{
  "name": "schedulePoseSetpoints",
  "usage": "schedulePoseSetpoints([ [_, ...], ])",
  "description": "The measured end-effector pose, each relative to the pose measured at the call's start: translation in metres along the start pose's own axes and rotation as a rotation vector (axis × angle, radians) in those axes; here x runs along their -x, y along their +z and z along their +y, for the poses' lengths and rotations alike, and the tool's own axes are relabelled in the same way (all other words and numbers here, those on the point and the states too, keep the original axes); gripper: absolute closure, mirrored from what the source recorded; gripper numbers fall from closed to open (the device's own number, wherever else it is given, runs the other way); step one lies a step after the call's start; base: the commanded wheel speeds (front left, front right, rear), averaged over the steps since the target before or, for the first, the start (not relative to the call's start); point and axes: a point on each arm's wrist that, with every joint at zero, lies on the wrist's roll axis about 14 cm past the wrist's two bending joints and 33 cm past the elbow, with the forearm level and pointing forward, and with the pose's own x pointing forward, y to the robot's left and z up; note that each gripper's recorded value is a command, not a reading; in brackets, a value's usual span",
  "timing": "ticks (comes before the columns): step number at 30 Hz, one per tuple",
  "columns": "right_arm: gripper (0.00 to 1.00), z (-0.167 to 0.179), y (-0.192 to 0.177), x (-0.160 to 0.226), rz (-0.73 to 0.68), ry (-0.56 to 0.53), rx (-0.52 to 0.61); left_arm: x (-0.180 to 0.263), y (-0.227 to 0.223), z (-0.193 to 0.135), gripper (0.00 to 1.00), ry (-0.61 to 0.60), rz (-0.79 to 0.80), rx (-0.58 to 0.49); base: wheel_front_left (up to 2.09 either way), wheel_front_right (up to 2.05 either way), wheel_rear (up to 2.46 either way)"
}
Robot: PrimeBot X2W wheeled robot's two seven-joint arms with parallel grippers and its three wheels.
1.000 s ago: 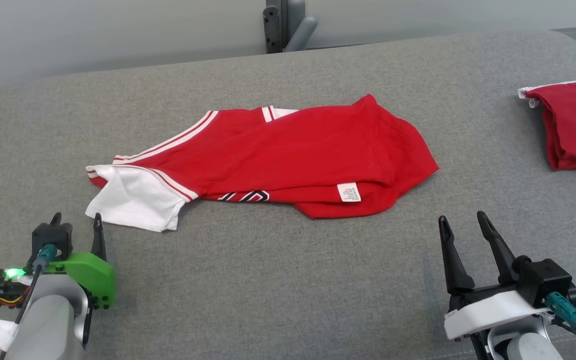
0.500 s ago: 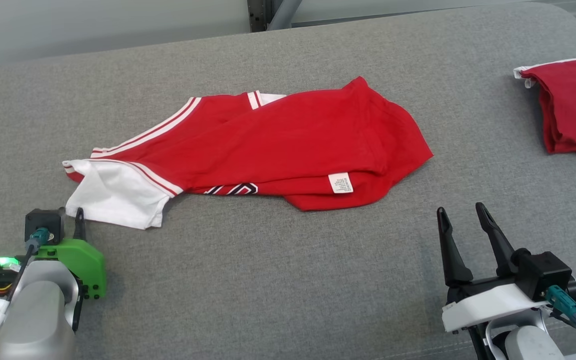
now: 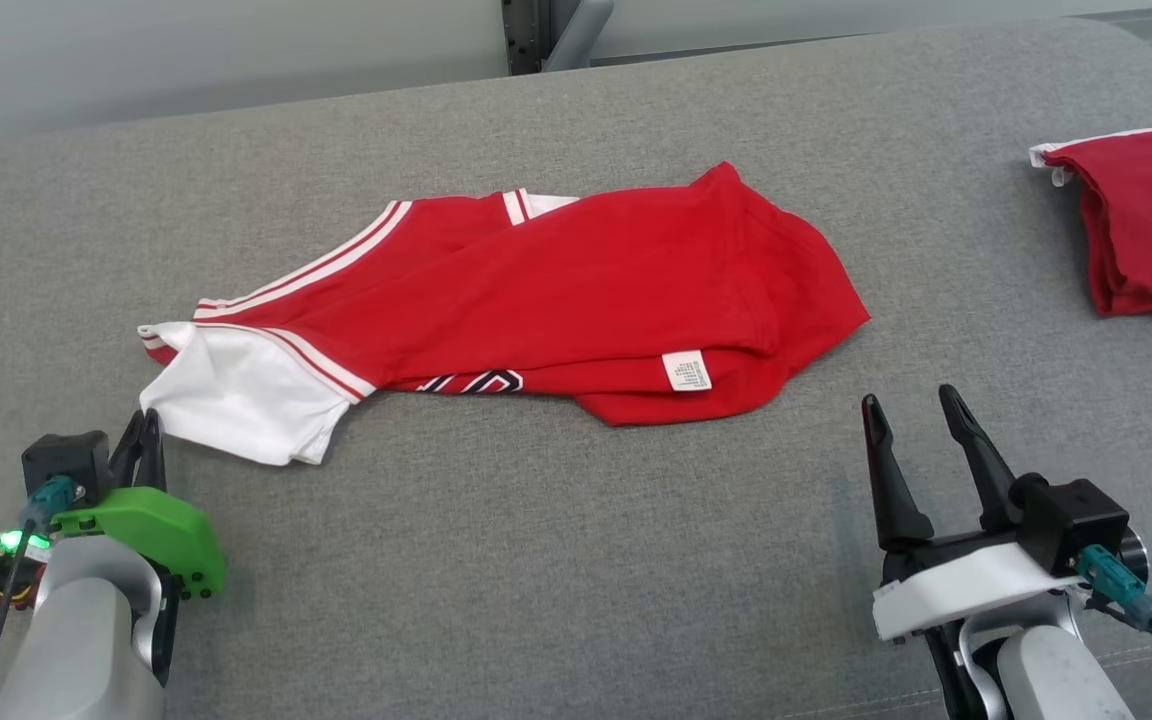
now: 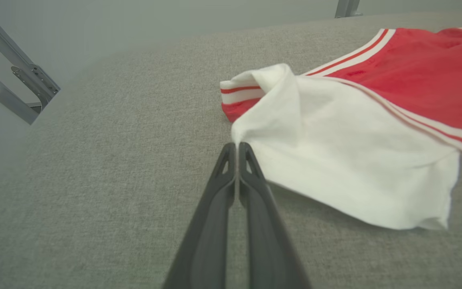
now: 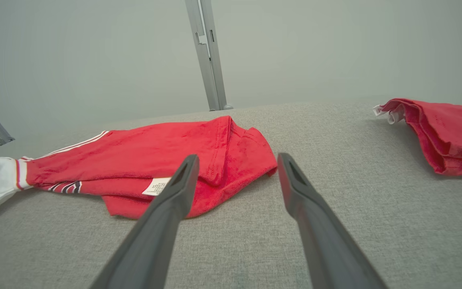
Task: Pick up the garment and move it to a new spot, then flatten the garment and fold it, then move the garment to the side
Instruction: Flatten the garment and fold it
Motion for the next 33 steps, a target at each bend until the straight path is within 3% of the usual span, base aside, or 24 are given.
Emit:
schedulePoseSetpoints([
  [7,0.0,0.002,-0.016,-0.025,0.052,0.016,0.007,0.019,-0.002,0.006,1.0,0.031,-0.045,0.092,0.0,0.0,0.0],
  [16,0.0,0.008,-0.057,-0.054,0.193,0.018,-0.08,0.023,-0.003,0.01,1.0,0.037,-0.059,0.098,0.0,0.0,0.0],
  [24,0.0,0.025,-0.075,-0.073,0.275,0.034,-0.189,0.023,-0.006,0.007,1.0,0.027,-0.052,0.088,0.0,0.0,0.0],
  [33,0.0,0.029,-0.079,-0.081,0.302,0.039,-0.212,0.025,-0.007,0.007,1.0,0.022,-0.048,0.079,0.0,0.0,0.0],
])
